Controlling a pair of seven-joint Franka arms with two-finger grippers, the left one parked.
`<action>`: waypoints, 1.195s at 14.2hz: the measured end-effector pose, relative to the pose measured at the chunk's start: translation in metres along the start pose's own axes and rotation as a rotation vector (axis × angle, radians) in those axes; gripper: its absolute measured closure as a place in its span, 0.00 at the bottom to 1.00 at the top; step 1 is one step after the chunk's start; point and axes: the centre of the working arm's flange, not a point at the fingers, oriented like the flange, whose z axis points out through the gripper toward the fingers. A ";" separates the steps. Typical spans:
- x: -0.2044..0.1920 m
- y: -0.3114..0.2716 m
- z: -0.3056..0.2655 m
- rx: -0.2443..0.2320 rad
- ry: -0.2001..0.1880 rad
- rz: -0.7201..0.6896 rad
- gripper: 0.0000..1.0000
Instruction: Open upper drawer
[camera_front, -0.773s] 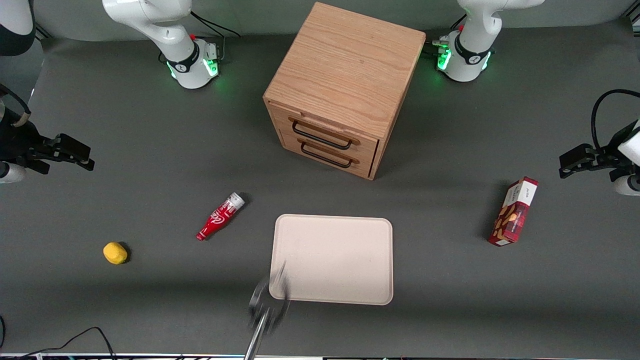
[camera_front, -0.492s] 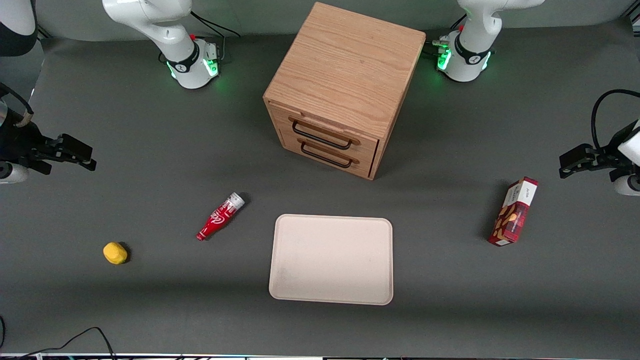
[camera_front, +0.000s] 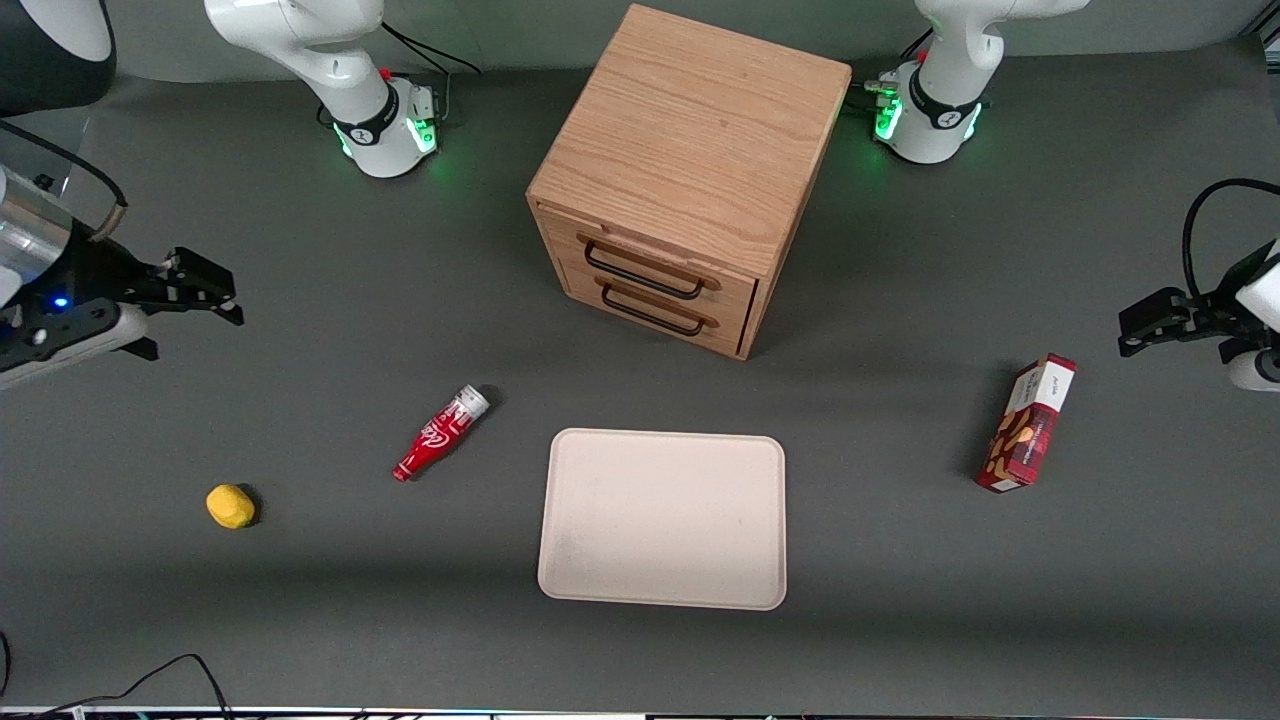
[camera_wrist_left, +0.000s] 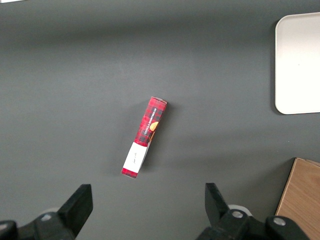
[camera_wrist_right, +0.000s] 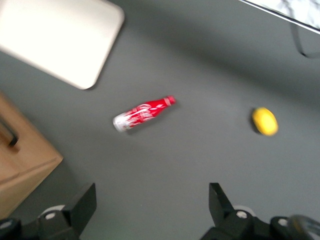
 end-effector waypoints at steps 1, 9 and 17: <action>0.003 -0.008 0.003 0.016 -0.006 -0.077 0.00; 0.035 -0.077 0.020 0.123 0.068 -0.540 0.00; 0.065 -0.190 0.041 0.172 0.099 -0.659 0.00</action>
